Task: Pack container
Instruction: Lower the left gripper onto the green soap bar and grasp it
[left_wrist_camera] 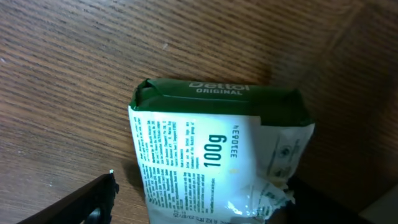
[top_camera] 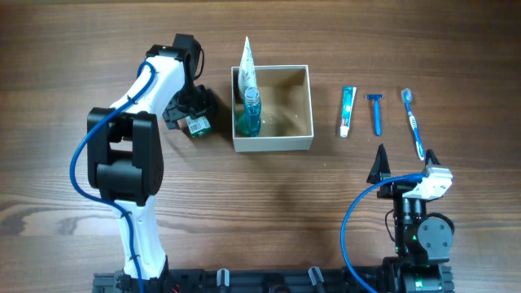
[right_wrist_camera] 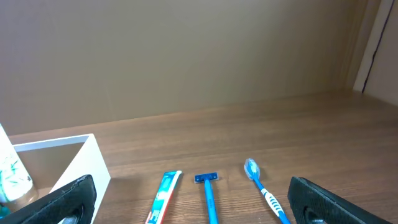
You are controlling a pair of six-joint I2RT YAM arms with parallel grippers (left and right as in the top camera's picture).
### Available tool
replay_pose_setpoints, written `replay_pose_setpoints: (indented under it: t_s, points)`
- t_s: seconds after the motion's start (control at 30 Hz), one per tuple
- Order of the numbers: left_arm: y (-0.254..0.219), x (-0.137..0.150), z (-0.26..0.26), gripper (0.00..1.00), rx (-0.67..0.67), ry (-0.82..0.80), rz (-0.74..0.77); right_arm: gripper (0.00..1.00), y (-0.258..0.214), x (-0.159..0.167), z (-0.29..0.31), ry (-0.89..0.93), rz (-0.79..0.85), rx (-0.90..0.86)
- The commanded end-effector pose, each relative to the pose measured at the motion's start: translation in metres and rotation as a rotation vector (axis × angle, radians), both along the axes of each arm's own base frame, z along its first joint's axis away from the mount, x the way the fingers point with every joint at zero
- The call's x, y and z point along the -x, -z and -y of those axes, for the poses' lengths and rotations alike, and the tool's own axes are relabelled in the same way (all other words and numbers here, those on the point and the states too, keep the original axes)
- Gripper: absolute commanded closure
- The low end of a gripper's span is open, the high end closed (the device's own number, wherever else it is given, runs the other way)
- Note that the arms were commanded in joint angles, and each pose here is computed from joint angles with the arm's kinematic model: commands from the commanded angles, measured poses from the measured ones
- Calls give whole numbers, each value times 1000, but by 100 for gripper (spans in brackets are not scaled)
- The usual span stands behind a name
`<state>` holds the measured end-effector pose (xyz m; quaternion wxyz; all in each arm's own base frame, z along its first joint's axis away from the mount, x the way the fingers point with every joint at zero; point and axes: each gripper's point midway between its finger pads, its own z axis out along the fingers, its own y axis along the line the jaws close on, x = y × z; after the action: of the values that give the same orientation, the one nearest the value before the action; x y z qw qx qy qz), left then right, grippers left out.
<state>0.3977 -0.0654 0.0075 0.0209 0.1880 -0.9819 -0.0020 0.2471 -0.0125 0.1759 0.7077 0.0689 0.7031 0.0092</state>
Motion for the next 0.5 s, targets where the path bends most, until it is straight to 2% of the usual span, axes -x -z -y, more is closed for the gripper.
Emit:
replay_pose_setpoints:
  t_s: [0.0, 0.07, 0.27, 0.47]
  points:
    - [5, 0, 1, 31, 15, 15, -7, 0, -1, 0, 0, -3, 4, 3]
    - [5, -1, 1, 39, 16, 15, -3, 0, -1, 0, 0, -3, 4, 3]
    - [5, -1, 1, 73, 17, 15, 1, 0, -1, 0, 0, -3, 5, 3]
    - [-2, -7, -5, 70, 19, -2, 18, 0, -1, 0, 0, -3, 4, 3]
